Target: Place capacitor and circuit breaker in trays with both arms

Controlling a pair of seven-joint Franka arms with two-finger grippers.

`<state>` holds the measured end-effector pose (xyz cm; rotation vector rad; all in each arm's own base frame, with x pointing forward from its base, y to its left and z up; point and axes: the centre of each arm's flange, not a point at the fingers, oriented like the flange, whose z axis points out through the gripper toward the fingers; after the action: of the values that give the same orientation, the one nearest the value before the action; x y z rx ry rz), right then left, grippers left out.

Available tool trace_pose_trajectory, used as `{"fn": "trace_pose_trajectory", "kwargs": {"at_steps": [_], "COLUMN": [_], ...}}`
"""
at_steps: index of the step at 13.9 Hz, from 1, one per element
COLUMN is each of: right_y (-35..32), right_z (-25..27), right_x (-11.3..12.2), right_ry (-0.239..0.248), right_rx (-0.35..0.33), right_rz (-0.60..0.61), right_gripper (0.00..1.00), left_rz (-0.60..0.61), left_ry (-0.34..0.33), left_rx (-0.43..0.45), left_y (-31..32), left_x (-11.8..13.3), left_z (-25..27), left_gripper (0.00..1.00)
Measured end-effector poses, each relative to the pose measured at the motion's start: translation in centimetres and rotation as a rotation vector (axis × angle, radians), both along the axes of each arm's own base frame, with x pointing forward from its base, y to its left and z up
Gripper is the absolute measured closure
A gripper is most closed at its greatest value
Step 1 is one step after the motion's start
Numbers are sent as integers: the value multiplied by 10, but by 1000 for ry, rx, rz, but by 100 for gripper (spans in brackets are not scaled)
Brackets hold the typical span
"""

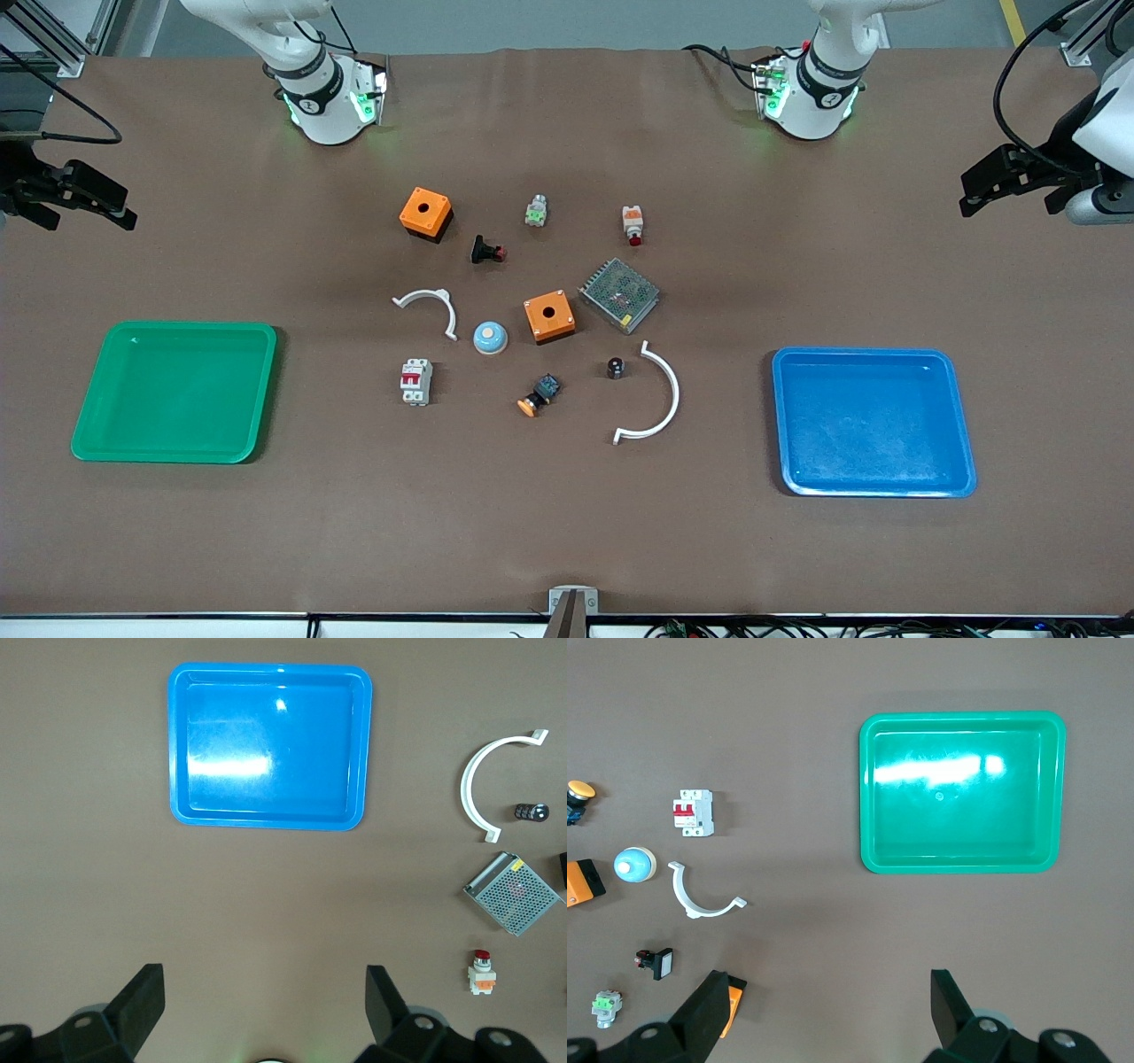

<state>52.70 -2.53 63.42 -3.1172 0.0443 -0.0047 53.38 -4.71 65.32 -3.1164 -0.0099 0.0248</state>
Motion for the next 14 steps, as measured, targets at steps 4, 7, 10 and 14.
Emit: {"fn": "trace_pose_trajectory", "kwargs": {"at_steps": [4, 7, 10, 14], "right_y": [0, 0, 0, 1], "right_z": [1, 9, 4, -80], "right_x": [0, 0, 6, 48], "right_ry": [-2, -23, -9, 126], "right_rx": [0, -1, -1, -3], "right_rz": [0, 0, 0, 2], "right_gripper": [0, 0, 0, 0], "left_rz": [-1, -14, -88, -123], "left_ry": [3, 33, 30, 35], "left_rx": [0, -4, 3, 3], "left_y": [0, -6, -44, -120], "left_x": [1, 11, 44, 80], "left_z": [-2, -19, -65, -149], "left_gripper": [0, 0, 0, 0]}}
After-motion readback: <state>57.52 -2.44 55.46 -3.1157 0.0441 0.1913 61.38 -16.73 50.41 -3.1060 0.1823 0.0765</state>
